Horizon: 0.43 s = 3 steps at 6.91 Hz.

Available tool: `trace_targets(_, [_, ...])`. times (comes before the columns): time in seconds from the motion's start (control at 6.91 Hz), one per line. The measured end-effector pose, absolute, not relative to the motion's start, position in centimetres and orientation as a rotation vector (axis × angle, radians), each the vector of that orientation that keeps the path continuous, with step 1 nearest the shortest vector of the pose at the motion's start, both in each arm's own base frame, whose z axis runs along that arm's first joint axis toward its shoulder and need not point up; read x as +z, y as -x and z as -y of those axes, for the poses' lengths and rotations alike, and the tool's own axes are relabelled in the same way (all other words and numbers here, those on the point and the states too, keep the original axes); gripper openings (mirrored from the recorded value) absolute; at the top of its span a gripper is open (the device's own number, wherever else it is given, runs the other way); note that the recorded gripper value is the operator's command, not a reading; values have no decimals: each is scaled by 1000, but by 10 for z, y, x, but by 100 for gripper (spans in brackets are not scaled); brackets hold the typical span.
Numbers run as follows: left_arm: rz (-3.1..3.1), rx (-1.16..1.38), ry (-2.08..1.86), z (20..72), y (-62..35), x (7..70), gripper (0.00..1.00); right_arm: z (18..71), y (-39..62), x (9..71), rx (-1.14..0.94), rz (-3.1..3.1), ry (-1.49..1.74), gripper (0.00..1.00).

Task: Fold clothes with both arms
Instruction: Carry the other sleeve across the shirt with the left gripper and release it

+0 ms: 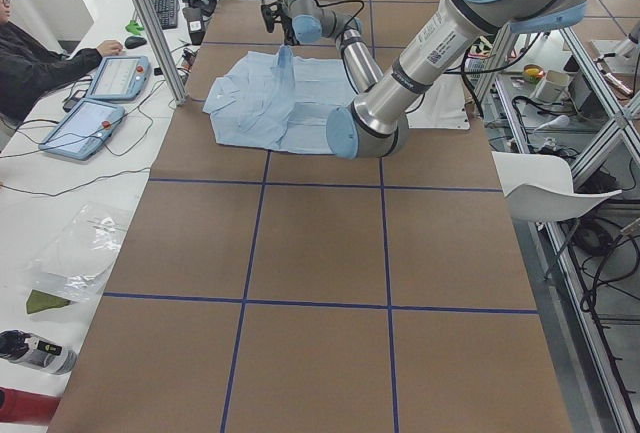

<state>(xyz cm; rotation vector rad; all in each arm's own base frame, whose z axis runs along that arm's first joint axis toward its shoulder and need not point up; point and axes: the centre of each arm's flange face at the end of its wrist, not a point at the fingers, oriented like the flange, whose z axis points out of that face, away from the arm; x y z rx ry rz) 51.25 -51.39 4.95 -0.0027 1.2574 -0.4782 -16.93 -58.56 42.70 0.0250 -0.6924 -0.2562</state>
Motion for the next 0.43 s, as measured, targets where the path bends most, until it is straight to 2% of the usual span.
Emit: trace_targets(0.43, [-1261,-513,9,489,-610,67,0,586,171,427,-253,694,-21,100])
